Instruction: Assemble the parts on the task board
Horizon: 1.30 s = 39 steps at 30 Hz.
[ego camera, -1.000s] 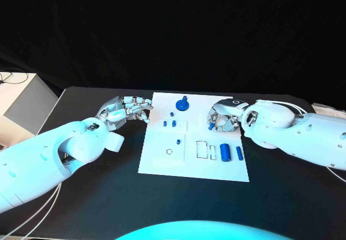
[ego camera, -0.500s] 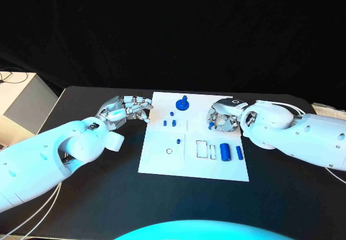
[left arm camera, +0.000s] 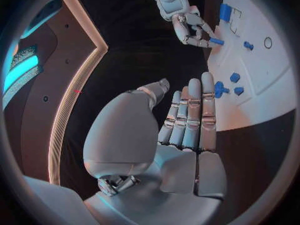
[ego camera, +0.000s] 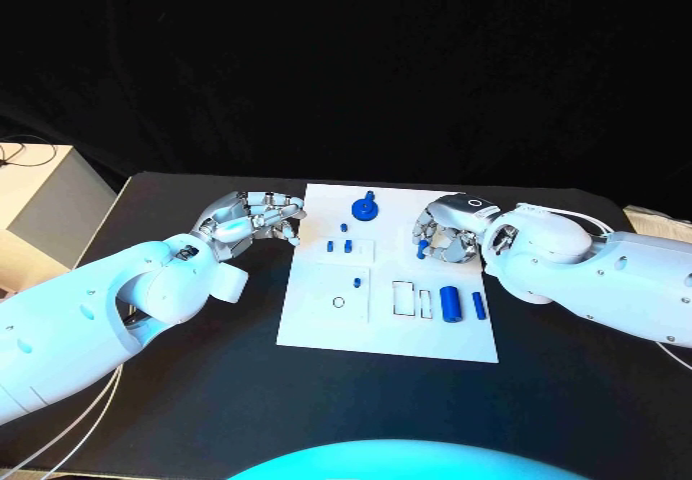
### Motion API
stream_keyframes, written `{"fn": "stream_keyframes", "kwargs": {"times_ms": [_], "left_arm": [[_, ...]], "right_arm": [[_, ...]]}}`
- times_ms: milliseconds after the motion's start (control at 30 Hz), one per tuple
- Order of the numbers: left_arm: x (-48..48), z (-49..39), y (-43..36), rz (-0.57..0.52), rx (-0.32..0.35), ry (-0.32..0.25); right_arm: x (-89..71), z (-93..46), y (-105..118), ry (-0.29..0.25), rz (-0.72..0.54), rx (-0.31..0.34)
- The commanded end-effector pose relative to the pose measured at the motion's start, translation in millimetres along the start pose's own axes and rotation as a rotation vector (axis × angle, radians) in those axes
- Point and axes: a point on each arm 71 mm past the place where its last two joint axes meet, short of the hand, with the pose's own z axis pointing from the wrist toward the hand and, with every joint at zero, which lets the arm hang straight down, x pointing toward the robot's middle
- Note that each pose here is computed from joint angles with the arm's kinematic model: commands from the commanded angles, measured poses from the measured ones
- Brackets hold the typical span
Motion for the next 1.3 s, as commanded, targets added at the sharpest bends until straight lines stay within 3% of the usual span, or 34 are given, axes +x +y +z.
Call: {"fn": "stream_keyframes", "kwargs": {"times_ms": [33, 333, 533, 900, 1300], "left_arm": [[2.3, 0.2, -0.1, -0.003, 0.006, 0.019], [2.2, 0.5, 0.8, -0.004, 0.003, 0.017], [3.1, 1.1, 1.0, -0.005, 0.004, 0.019], [5.1, 2.6, 1.7, -0.009, 0.004, 0.026], [4.5, 2.9, 2.2, -0.009, 0.002, 0.023]], "right_arm": [[-8.0, -2.0, 2.4, -0.052, 0.055, 0.024], [-37.1, -12.2, 26.5, -0.093, 0.141, -0.033], [-42.6, -15.6, 52.3, -0.106, 0.162, -0.102], [-19.2, -8.5, 106.3, -0.096, 0.114, -0.248], [2.9, 2.2, 139.8, -0.062, 0.085, -0.329]]}}
